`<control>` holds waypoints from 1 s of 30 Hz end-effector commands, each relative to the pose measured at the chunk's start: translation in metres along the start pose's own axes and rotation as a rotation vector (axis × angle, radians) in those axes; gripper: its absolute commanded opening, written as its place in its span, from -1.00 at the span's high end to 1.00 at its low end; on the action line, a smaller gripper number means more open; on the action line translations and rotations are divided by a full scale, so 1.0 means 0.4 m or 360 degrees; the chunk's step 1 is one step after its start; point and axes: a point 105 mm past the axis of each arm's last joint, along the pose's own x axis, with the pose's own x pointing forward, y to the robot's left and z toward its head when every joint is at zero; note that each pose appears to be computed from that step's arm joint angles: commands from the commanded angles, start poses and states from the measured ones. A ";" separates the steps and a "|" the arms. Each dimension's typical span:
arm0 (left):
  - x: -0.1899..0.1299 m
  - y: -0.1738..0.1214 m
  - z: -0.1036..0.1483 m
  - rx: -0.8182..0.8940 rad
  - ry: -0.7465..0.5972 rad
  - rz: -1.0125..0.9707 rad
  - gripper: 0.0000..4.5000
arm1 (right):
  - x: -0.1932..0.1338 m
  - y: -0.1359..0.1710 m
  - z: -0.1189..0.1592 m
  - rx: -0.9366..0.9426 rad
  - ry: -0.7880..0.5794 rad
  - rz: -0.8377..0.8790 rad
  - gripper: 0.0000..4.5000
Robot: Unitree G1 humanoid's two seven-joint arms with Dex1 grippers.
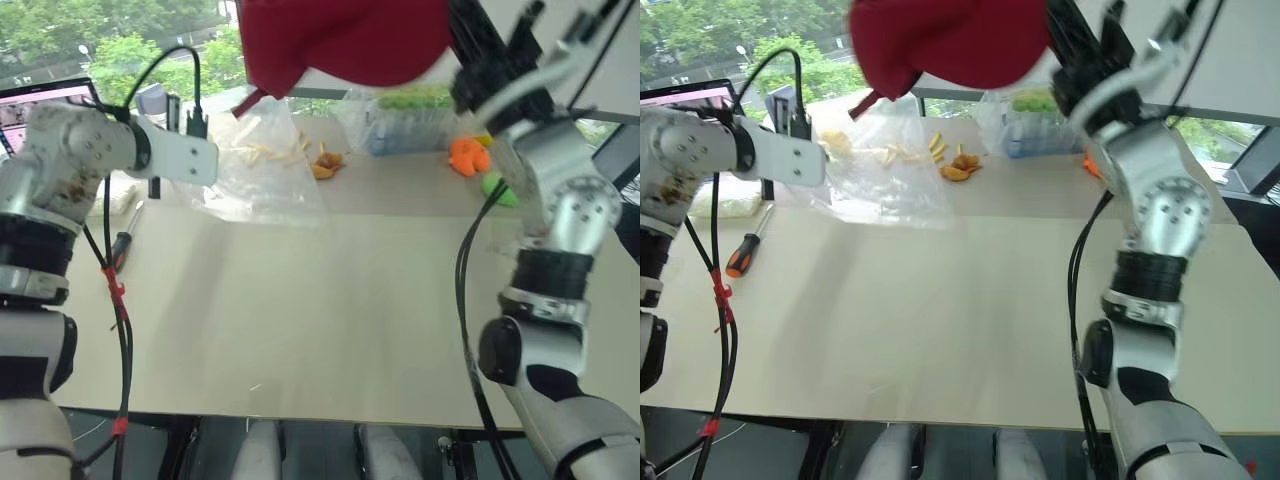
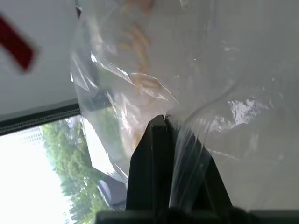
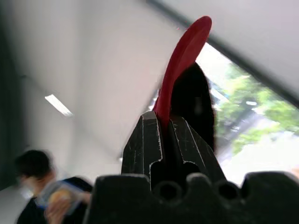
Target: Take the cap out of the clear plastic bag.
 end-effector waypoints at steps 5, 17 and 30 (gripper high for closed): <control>0.122 -0.147 0.170 -0.0141 -0.0366 -0.0172 1.00 | -0.087 -0.201 -0.159 0.0148 0.0280 -0.0415 0.99; 0.152 -0.186 0.249 -0.0371 -0.0502 -0.0214 1.00 | -0.194 -0.364 -0.246 -0.0117 0.0380 -0.0768 -0.16; -0.013 -0.095 0.250 -0.1720 -0.1136 -0.0301 -0.66 | -0.123 -0.313 -0.187 -0.0343 0.0341 -0.0587 -1.00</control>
